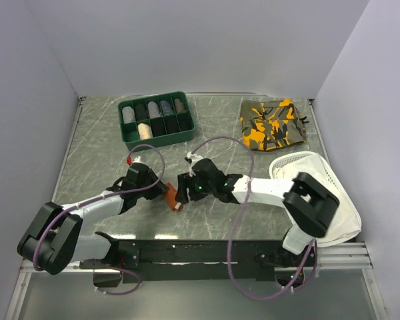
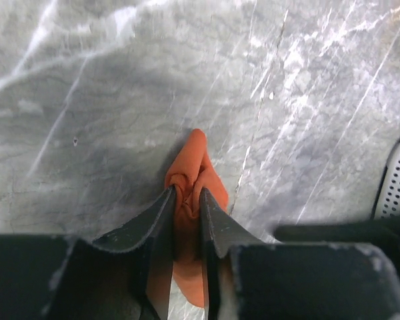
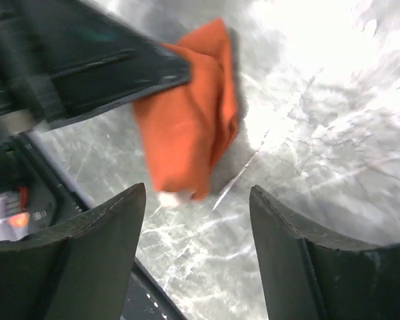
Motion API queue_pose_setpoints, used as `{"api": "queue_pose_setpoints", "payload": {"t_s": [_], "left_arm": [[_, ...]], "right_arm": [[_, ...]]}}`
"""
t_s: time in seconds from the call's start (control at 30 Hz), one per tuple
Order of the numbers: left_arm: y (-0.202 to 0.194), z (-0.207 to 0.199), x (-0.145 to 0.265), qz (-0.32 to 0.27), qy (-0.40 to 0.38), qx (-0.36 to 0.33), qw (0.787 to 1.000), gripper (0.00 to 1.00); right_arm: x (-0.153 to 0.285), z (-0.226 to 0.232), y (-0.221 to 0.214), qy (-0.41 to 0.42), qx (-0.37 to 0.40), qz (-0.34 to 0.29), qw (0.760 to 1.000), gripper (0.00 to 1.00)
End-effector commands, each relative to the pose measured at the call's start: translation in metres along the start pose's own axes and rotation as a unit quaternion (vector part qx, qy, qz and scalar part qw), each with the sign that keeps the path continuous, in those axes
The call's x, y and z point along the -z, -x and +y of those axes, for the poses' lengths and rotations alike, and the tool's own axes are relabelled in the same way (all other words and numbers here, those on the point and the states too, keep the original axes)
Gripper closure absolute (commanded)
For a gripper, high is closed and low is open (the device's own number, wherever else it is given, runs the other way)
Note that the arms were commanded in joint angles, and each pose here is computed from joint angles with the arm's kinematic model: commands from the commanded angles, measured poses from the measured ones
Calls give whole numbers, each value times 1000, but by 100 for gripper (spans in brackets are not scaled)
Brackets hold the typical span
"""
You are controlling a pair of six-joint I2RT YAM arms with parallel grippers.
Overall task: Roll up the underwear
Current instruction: Roll the underwear to the center of the board, then pick up the underwear from the center of the board.
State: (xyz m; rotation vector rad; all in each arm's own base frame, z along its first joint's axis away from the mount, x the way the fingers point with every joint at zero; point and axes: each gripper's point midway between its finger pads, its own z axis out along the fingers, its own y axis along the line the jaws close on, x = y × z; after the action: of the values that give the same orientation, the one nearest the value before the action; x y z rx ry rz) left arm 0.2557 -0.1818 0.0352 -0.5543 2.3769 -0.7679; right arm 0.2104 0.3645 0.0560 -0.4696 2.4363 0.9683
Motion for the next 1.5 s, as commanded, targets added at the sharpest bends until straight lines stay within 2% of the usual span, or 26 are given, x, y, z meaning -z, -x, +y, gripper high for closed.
{"api": "queue_pose_setpoints", "payload": {"t_s": [0.0,0.1,0.17,0.37,0.9,1.13,1.3,1.37,1.43,1.47], "left_arm": [[15,-11,6,-11,14,-21,1000,77],[16,-13,6,-2,25,-23,999,77],[14,-12,6,4,30,-24,999,77],[11,-10,2,14,37,-24,999,77],[8,-7,-1,18,40,-22,999,77],[8,-8,0,22,38,-22,999,77],[8,-9,-1,24,37,-23,999,77],[8,-9,-1,25,37,-23,999,77],[8,-10,-1,25,35,-23,999,76],[7,-10,-1,26,35,-24,999,76]], "right_arm": [[35,21,42,-100,124,-83,984,28],[35,37,41,-128,183,-86,971,27],[25,37,31,-150,213,-66,963,26],[-3,42,23,-189,254,-55,947,26],[-40,15,-13,-218,268,-7,939,25],[-47,4,-34,-209,253,16,944,27],[-48,-6,-46,-213,240,28,947,35],[-48,-14,-51,-222,236,36,945,44],[-48,-24,-55,-233,229,44,944,48],[-48,-28,-59,-240,225,50,943,55]]}}
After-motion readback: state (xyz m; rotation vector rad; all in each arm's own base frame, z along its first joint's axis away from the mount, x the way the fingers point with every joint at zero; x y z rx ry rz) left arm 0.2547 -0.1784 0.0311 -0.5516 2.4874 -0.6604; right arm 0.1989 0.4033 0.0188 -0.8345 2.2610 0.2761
